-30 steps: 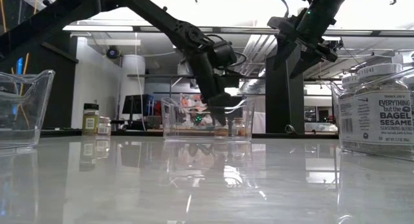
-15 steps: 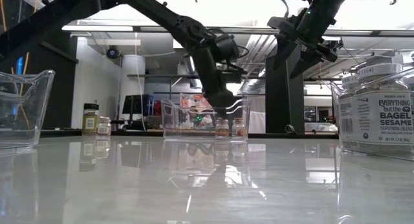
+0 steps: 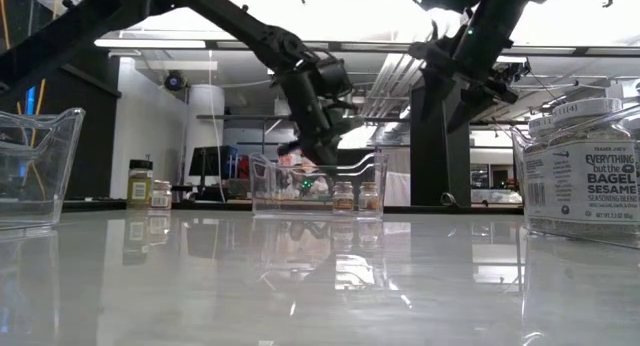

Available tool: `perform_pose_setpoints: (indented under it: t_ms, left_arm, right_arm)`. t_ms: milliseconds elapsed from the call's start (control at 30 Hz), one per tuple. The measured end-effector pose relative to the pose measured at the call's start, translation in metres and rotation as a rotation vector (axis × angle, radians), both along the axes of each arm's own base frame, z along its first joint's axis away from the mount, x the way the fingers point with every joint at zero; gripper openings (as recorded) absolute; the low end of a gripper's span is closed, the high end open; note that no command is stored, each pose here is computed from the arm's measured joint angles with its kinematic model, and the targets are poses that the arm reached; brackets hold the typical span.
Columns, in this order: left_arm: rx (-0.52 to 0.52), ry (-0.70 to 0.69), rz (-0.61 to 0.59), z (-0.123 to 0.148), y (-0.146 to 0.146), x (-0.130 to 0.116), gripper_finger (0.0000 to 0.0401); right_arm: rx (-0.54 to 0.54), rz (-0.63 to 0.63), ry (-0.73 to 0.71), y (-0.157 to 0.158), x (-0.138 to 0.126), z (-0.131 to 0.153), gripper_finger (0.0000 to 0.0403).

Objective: Sort spices by type
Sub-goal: Put the brown seasoning bottle into the top transparent bin

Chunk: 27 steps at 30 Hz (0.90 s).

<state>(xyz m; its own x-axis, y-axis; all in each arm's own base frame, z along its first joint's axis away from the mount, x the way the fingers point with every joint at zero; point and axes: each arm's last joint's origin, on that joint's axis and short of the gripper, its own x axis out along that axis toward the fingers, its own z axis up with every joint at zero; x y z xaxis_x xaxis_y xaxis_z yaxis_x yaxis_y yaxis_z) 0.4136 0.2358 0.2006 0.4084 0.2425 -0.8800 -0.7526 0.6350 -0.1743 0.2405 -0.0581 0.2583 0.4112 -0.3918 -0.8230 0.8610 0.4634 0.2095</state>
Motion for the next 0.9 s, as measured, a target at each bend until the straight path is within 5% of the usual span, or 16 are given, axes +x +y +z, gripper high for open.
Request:
perform_pose_setpoints:
  t_ms: [133,433,900]
  left_arm:
    - [-0.038,-0.044,-0.003,-0.007,-0.001,0.001,0.0]
    - [0.154,-0.003,0.045,-0.015,-0.004,0.006,0.0]
    - [0.191,-0.031,0.002,-0.01,-0.008,0.009,0.0]
  right_arm:
    - [-0.004,0.019,0.026,0.0,0.003,-0.004,0.0243]
    - [-0.004,0.021,0.026,0.0,0.002,-0.004,0.0243]
    - [0.002,0.026,0.023,0.0,0.003,-0.004,0.0243]
